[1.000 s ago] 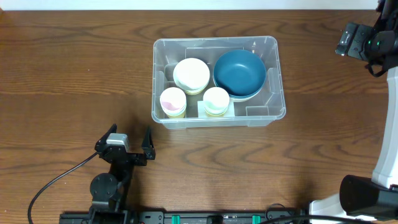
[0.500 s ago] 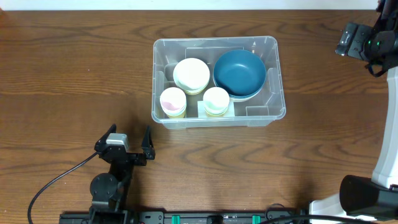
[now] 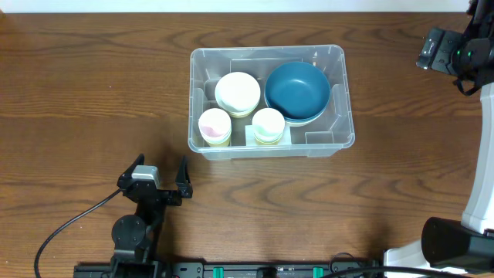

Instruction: Pack container

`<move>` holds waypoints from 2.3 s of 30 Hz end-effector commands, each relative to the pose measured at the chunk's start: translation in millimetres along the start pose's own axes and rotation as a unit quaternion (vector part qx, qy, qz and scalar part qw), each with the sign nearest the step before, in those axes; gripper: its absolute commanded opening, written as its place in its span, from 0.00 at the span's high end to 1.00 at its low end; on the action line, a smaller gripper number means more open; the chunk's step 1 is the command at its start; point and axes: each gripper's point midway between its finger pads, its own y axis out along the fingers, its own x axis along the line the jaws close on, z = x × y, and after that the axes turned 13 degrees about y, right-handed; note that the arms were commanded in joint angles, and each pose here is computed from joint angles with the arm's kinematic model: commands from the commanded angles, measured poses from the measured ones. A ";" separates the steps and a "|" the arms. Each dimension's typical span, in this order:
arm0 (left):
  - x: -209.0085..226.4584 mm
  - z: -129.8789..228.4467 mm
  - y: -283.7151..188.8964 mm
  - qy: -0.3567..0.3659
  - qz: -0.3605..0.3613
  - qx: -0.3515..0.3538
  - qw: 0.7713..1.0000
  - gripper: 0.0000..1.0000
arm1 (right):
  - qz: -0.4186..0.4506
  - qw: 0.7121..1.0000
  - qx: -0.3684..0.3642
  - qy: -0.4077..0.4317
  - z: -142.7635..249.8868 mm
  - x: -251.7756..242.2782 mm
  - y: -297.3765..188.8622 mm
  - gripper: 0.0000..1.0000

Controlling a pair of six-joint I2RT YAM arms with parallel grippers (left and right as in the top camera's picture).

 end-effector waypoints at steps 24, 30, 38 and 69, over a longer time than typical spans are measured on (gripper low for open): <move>-3.0 15.5 0.6 0.004 0.007 0.025 1.000 0.02 | -0.052 0.996 -0.076 0.001 74.2 -42.1 -108.7 0.01; -3.0 15.5 0.6 0.004 0.007 0.025 1.000 0.02 | -0.051 0.997 -0.063 -0.007 147.5 -75.7 -103.9 0.01; -3.0 15.5 0.6 0.004 0.007 0.025 1.000 0.02 | -0.063 0.993 -0.097 -0.021 201.5 -101.7 -97.2 0.01; -2.9 15.5 0.6 0.004 0.007 0.025 1.000 0.02 | -0.388 0.817 -0.425 0.016 180.0 -15.0 -86.1 0.01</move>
